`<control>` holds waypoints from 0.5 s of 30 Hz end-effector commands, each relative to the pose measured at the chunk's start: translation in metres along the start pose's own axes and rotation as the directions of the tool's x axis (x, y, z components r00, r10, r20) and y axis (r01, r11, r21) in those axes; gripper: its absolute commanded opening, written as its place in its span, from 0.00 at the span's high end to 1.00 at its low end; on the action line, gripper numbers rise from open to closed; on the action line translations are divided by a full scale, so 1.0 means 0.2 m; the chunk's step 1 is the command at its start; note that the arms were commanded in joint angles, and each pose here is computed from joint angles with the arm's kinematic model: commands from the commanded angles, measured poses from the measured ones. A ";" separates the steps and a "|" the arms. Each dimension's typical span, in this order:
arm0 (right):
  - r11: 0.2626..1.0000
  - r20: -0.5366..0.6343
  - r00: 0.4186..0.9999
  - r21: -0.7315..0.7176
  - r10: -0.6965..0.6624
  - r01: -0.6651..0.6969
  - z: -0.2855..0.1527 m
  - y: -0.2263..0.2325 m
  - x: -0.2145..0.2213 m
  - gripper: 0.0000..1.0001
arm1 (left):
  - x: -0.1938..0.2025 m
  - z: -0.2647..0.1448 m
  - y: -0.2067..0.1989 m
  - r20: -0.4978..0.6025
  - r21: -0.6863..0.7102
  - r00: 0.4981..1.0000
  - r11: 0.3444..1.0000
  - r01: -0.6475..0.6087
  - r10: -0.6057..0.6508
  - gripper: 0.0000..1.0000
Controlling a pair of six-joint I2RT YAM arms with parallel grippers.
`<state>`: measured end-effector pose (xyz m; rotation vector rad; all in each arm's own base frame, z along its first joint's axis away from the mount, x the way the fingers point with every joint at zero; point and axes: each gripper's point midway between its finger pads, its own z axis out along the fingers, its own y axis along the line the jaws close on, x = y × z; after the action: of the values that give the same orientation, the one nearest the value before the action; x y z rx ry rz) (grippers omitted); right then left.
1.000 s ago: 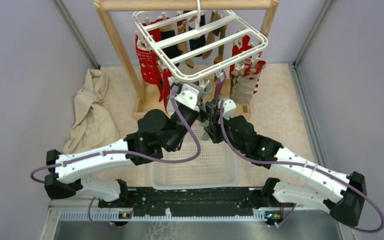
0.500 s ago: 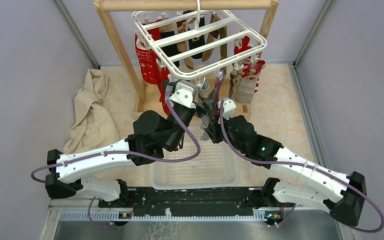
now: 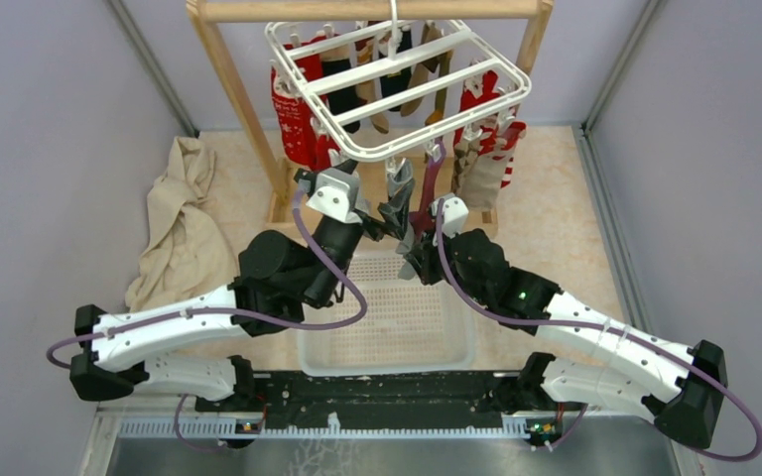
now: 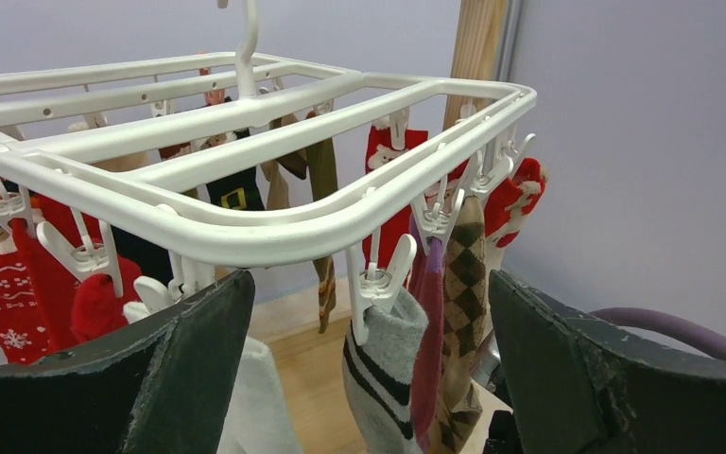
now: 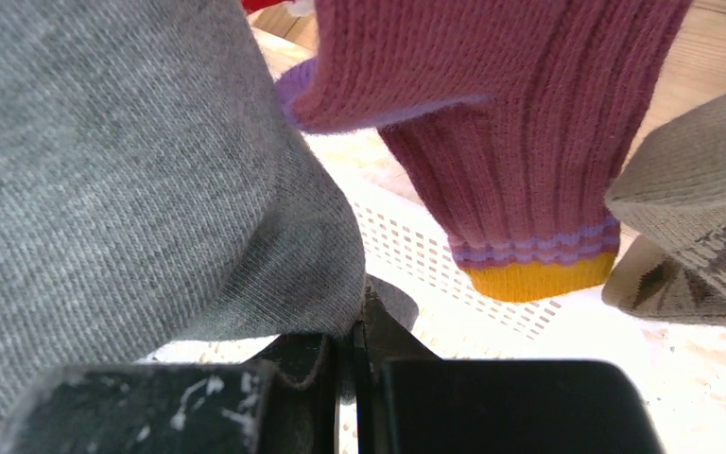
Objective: Remove the socks clipped to the hanger
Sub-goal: Remove the sock from the hanger.
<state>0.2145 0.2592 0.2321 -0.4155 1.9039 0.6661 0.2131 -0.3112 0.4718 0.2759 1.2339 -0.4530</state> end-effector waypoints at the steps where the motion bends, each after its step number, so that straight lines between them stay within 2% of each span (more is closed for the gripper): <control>1: 0.999 0.069 0.997 -0.042 0.019 -0.016 -0.02 0.06 -0.10 1.00 | -0.06 -0.03 0.00 0.028 0.030 0.996 0.996 0.079 -0.080 0.01; 15: 0.999 0.067 0.997 -0.049 0.024 -0.021 -0.01 0.07 -0.10 1.00 | -0.03 0.05 -0.08 0.037 0.015 0.999 0.999 0.036 -0.036 0.01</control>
<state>0.2140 0.2598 0.2320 -0.4156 1.9050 0.6720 0.2134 -0.3291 0.4611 0.3089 1.2423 -0.4724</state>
